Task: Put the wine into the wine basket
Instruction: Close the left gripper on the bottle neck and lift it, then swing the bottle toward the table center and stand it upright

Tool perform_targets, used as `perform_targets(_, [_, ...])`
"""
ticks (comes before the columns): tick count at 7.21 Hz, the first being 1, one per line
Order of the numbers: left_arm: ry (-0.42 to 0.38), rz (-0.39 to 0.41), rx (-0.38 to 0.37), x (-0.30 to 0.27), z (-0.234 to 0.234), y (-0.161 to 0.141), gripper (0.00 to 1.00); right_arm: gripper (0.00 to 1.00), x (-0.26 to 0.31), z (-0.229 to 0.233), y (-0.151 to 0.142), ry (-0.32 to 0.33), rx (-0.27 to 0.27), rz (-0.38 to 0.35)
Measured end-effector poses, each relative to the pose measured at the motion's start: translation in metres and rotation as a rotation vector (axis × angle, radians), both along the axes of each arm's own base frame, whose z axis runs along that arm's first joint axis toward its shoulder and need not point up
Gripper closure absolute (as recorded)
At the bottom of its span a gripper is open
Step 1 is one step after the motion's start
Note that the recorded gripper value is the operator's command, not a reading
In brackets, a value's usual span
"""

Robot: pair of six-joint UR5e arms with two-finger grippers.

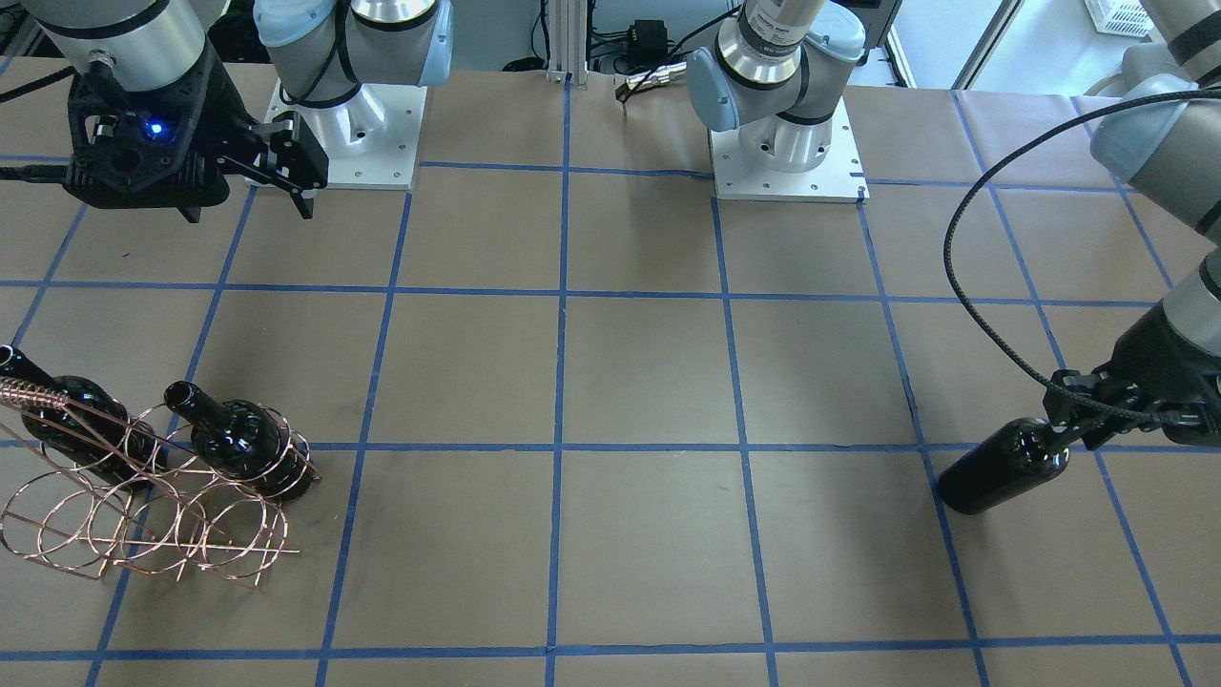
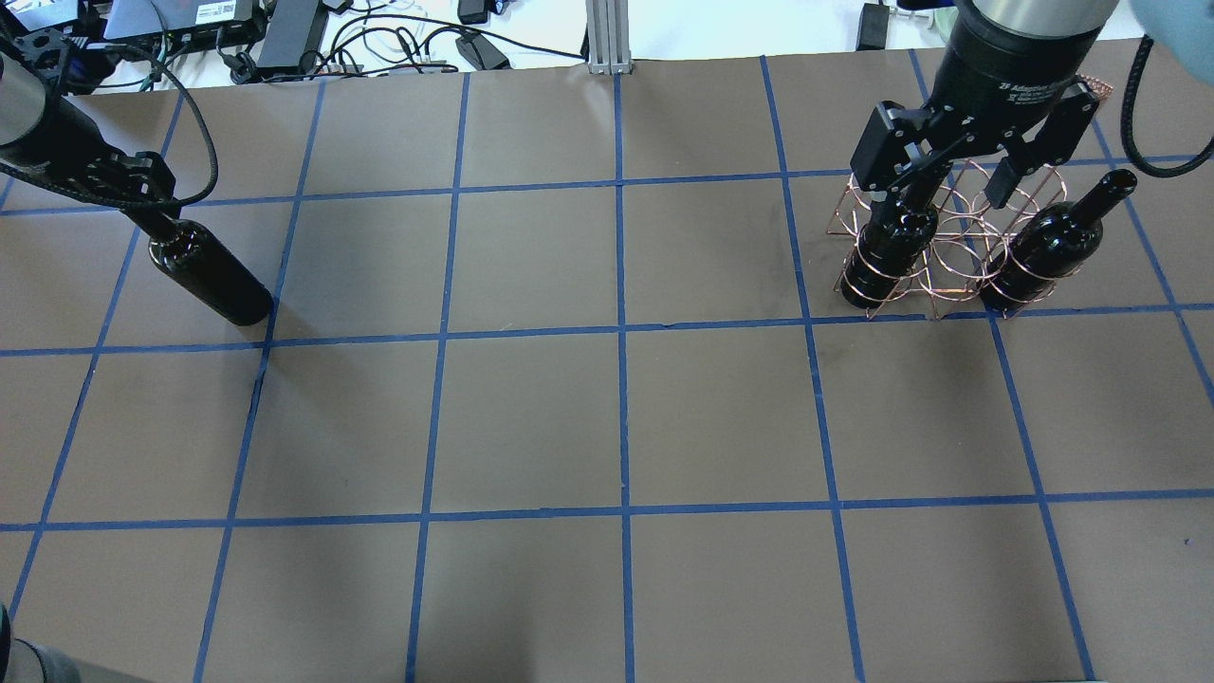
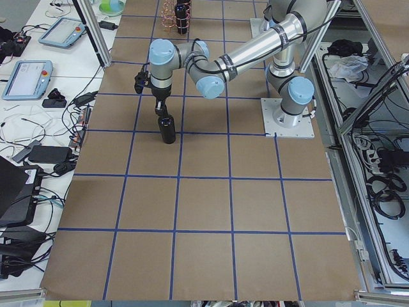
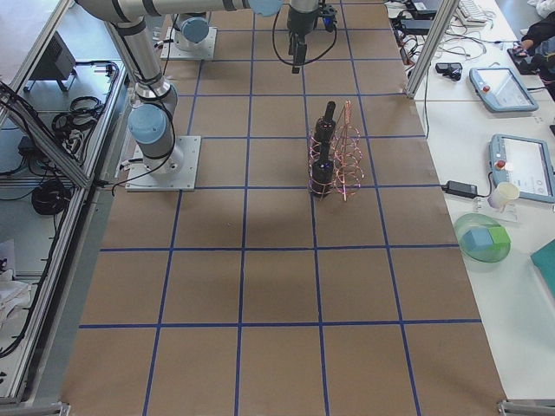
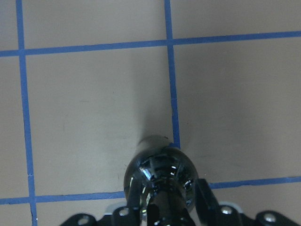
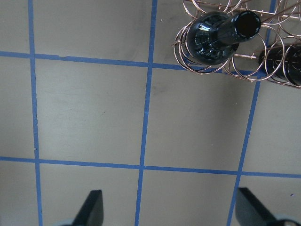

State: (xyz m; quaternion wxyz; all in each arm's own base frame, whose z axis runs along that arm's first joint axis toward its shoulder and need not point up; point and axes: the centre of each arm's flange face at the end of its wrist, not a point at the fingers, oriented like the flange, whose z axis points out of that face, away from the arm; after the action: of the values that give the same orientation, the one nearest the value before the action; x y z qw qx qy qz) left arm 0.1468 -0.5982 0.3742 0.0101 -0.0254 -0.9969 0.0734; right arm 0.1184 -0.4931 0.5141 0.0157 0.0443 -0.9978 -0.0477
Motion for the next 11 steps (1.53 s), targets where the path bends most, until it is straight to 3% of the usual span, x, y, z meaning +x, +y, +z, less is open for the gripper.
perform_targets(2, [0.001,0.007,0.002,0.005,-0.001,0.0,0.74,0.0,0.0,0.0,0.001,0.003,0.003,-0.001])
perform_targets(4, [0.002,0.011,0.005,0.006,-0.001,0.001,1.0,0.0,-0.001,0.0,0.001,0.004,0.003,-0.002])
perform_targets(7, [-0.001,0.044,0.006,-0.03,0.033,0.012,1.0,0.0,-0.001,0.001,0.0,0.001,-0.005,0.0])
perform_targets(9, [-0.042,0.067,0.017,-0.137,0.068,0.027,1.0,0.0,0.0,0.001,0.0,0.002,-0.006,0.0])
perform_targets(11, [-0.053,0.142,-0.004,-0.256,0.087,0.055,1.0,0.0,0.0,0.001,0.0,0.003,-0.005,-0.001])
